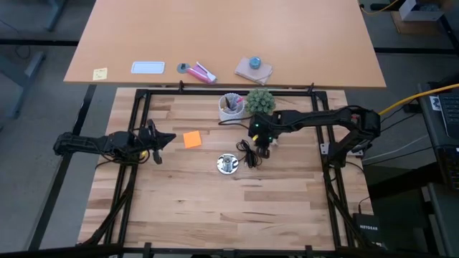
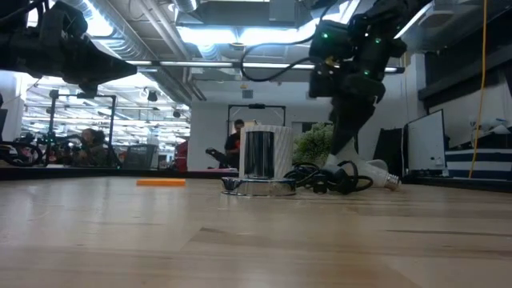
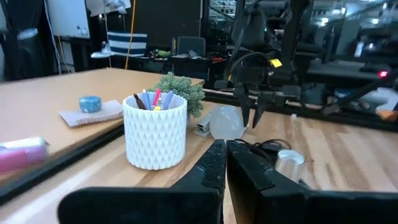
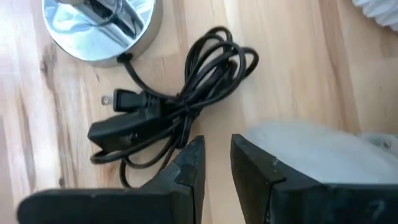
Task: Screw lightbulb
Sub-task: Insert the light bulb into the lamp socket
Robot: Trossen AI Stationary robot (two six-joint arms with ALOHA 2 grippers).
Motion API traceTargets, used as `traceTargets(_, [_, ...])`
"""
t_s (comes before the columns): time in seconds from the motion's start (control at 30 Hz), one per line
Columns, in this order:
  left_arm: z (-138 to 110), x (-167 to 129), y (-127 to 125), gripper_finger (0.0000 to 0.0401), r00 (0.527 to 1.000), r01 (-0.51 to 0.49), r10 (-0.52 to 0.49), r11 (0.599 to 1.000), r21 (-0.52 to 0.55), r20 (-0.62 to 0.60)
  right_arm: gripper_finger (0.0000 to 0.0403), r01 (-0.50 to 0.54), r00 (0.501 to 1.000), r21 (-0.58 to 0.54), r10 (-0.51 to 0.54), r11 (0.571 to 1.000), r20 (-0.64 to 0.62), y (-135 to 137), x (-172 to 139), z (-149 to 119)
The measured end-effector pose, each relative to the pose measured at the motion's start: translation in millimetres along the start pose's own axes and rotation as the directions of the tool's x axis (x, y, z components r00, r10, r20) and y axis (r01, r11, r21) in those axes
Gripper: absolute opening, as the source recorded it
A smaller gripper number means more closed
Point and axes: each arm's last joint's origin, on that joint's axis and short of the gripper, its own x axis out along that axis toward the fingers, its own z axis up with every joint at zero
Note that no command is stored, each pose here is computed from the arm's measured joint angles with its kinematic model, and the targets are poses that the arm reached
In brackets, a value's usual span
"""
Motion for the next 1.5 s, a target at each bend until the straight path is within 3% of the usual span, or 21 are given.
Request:
traceTargets(0.13, [0.0,0.0,0.0,0.0005,1.000,0.000,0.000,1.000,-0.029,0.001,0.0076,0.000,1.000,0.006,0.000,1.000,0.009,0.0,0.0,0.9])
traceTargets(0.37, [0.1,0.0,0.0,0.0005,1.000,0.000,0.000,1.000,-0.031,0.002,0.0076,-0.003,0.993,0.176,0.023,0.984,-0.114,1.2,-0.7,-11.2])
traceTargets(0.5, [0.1,0.0,0.0,0.0005,1.000,0.000,0.000,0.999,-0.032,0.002,0.0076,0.084,0.980,0.204,-0.044,0.975,-0.192,-0.4,-1.8,-18.4])
traceTargets(0.63, [0.1,0.0,0.0,0.0005,1.000,0.000,0.000,0.999,-0.032,0.002,0.0076,0.162,0.972,0.210,-0.119,0.964,-0.203,-2.6,-2.1,-19.2])
traceTargets(1.0, [0.2,0.0,0.0,0.0005,1.000,0.000,0.000,0.999,-0.032,0.003,0.0076,0.197,0.966,0.255,-0.144,0.947,-0.213,-3.4,-2.5,-20.1])
traceTargets(1.17, [0.2,0.0,0.0,0.0005,1.000,0.000,0.000,0.999,-0.032,0.003,0.0076,0.242,0.960,0.322,-0.179,0.915,-0.216,-4.5,-2.8,-20.2])
traceTargets(1.5, [0.3,0.0,0.0,0.0005,1.000,0.000,0.000,0.999,-0.032,0.004,0.0076,0.236,0.961,0.304,-0.175,0.923,-0.213,-4.4,-2.8,-20.0])
